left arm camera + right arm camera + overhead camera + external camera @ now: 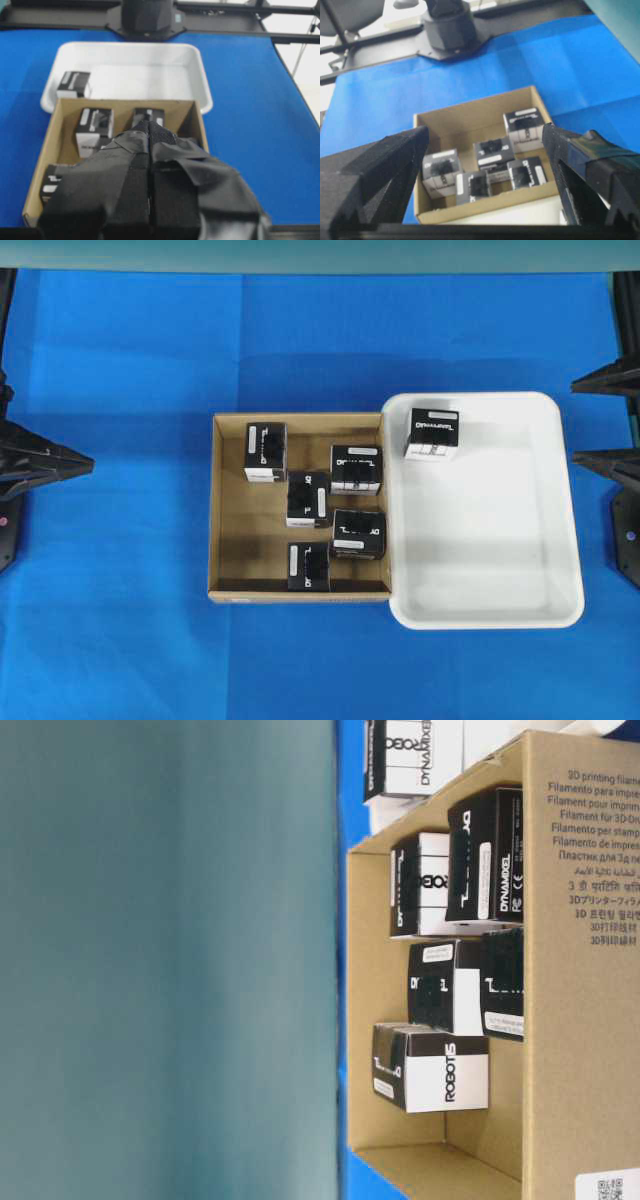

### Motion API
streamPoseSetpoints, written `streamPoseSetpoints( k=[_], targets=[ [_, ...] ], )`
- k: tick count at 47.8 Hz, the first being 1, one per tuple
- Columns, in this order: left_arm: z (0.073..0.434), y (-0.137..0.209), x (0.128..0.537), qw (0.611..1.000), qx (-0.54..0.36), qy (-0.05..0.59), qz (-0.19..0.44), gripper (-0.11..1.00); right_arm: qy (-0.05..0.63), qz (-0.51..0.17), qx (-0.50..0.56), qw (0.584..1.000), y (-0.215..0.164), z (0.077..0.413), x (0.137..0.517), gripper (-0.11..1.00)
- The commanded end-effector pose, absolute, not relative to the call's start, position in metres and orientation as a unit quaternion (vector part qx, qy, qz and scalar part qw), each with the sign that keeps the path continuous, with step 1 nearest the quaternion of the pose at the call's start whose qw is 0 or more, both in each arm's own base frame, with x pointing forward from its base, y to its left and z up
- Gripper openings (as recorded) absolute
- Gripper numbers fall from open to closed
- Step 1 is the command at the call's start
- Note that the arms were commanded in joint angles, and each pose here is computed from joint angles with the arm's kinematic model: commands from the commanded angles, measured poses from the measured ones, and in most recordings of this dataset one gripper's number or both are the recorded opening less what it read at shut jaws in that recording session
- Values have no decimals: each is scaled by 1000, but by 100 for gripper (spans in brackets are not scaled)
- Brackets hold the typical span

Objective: Pick a box that is randomly placed inside the cardboard box.

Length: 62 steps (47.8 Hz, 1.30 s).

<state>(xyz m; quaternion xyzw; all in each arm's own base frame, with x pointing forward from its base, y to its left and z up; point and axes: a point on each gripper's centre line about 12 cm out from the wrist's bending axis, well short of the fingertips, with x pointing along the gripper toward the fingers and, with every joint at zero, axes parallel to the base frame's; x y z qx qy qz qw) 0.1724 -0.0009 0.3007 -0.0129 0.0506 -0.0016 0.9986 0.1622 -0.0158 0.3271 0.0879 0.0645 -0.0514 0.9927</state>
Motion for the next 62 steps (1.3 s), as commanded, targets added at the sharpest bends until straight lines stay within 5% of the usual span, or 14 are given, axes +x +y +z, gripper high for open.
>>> streamPoseSetpoints(
  k=[1,62],
  targets=[
    [307,-1,175,999,-14,44,-1,-7,67,-44,87,993,-13,328,163,98],
    [306,-1,175,999,-17,45,-1,-7,80,-26,86,993,-7,318,163,98]
  ],
)
